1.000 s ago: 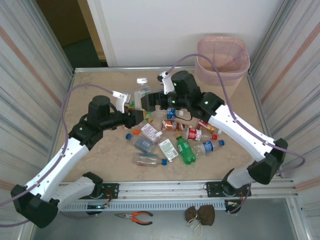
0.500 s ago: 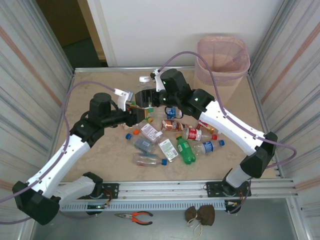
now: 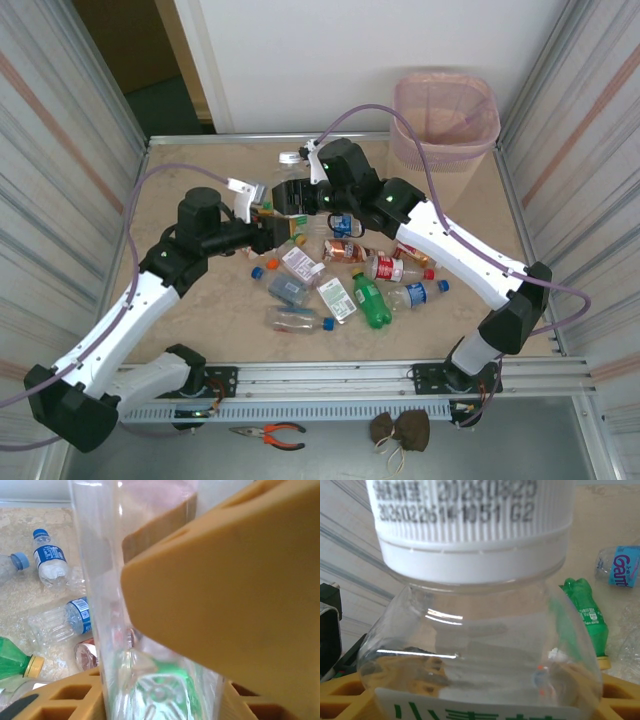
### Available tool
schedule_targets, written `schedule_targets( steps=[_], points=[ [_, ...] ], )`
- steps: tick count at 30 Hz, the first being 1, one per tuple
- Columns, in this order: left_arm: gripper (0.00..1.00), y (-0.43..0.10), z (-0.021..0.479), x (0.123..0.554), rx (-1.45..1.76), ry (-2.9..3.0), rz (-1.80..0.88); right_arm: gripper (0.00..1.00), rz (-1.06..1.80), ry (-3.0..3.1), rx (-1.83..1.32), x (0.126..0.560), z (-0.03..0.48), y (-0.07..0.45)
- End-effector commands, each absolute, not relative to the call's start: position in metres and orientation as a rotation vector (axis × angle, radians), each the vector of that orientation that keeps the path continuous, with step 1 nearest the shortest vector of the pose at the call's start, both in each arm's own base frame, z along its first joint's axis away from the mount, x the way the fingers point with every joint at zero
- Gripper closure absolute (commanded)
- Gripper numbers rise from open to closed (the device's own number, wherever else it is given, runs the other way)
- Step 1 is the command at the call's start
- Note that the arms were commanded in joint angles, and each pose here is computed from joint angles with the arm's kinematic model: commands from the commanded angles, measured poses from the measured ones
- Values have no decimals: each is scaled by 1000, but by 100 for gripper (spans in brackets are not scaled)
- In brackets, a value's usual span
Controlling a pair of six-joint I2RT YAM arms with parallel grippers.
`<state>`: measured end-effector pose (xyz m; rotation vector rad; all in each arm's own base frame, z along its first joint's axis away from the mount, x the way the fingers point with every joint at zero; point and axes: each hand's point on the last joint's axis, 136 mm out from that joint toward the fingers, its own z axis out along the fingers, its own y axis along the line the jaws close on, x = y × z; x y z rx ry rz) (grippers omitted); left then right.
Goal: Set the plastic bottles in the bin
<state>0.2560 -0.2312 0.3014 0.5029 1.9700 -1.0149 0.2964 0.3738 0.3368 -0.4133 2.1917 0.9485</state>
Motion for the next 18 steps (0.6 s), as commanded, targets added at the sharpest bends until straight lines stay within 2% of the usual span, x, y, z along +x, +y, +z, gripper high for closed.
schedule_targets(
  steps=[1, 3, 7, 18],
  points=[
    [40, -229, 322, 254, 502, 1873, -1013, 34, 941, 2147, -362, 301, 359, 363],
    [34, -229, 323, 254, 504, 1870, -1010, 35, 934, 2144, -344, 305, 361, 356],
    [31, -226, 326, 254, 498, 1857, -997, 36, 904, 2124, -299, 320, 371, 334],
    [26, -221, 322, 260, 470, 1860, -951, 38, 698, 2000, -120, 381, 422, 222]
  ],
)
